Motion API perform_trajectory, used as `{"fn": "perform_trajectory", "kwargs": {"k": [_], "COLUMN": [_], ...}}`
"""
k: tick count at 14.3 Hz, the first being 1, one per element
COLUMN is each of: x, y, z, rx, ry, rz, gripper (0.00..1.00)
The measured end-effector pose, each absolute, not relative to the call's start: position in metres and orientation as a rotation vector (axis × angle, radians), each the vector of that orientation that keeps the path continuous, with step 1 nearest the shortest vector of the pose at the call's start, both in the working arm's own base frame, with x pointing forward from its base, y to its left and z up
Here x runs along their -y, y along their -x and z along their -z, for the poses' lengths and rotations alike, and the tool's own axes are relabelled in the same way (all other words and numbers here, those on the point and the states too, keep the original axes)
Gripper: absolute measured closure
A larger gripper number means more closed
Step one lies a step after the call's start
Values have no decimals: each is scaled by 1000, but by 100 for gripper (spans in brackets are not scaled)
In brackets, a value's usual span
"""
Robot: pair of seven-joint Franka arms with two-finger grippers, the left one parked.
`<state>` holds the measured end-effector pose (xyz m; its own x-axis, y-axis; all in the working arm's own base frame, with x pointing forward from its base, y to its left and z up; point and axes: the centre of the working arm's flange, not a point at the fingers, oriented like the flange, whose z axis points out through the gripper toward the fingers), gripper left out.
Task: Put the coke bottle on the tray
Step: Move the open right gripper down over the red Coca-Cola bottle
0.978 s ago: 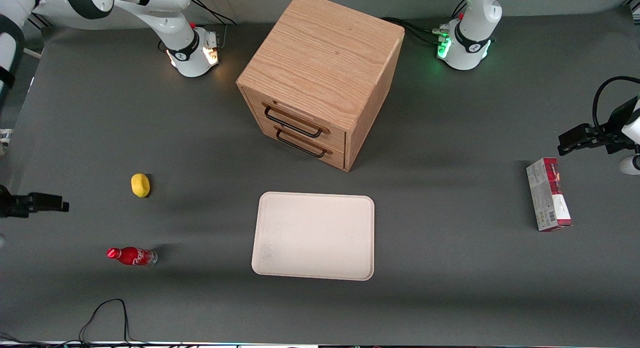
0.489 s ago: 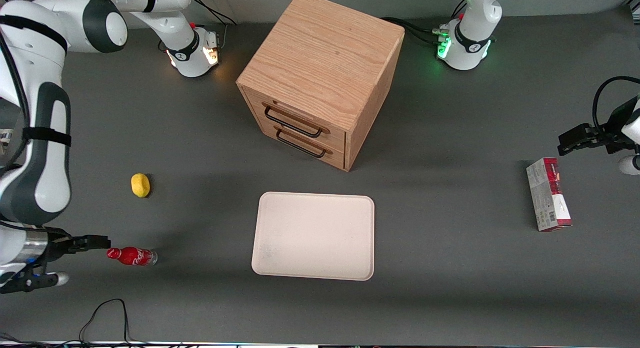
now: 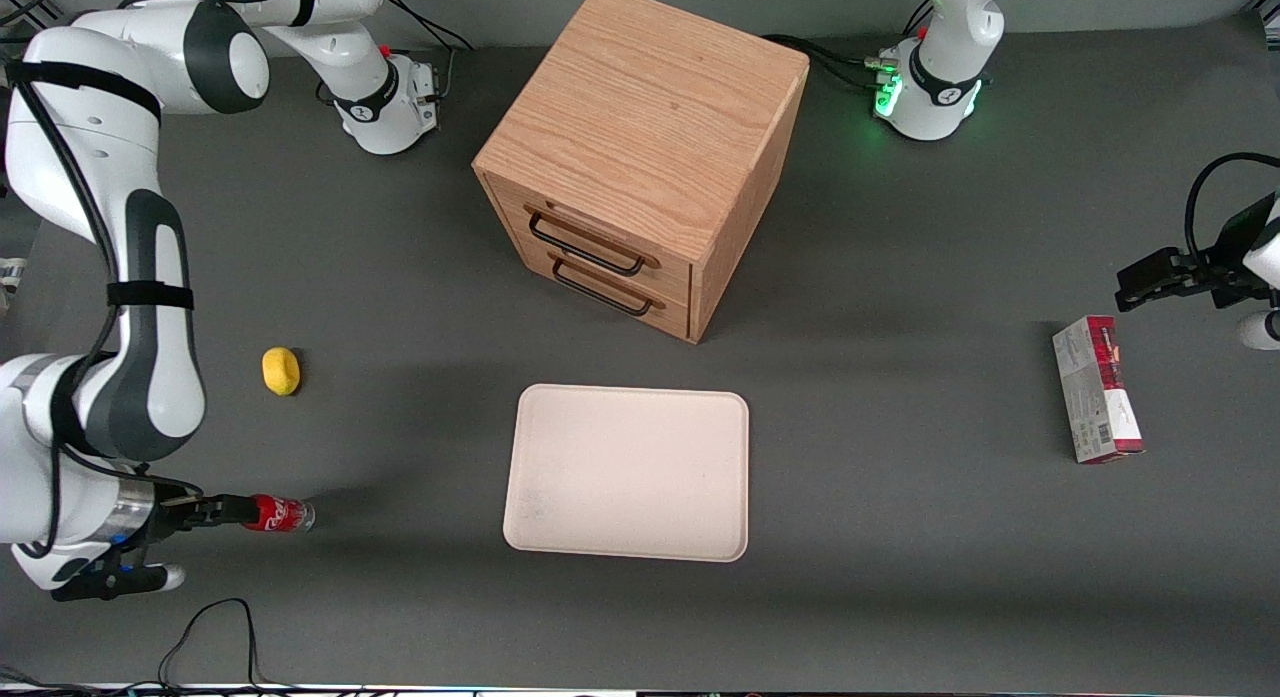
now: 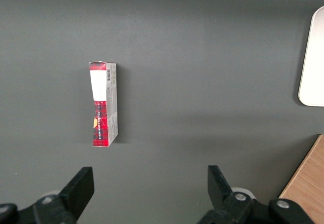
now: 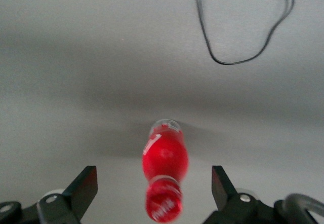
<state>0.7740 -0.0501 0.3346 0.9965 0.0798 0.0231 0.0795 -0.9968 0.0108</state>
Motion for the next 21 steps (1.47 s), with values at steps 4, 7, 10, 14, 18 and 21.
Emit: {"fn": "perform_trajectory", "kwargs": {"k": [4, 7, 10, 14, 18, 21], "x": [48, 49, 51, 52, 54, 57], "y": [-775, -775, -774, -769, -765, -760], "z": [-328, -328, -324, -313, -310, -320], "rx": [-145, -144, -143, -142, -165, -168], "ry": [-3097, -3094, -3093, -3094, -3090, -3090], "rz": [-31, -30, -14, 25, 57, 80], "gripper": [0, 0, 0, 0, 0, 0]}}
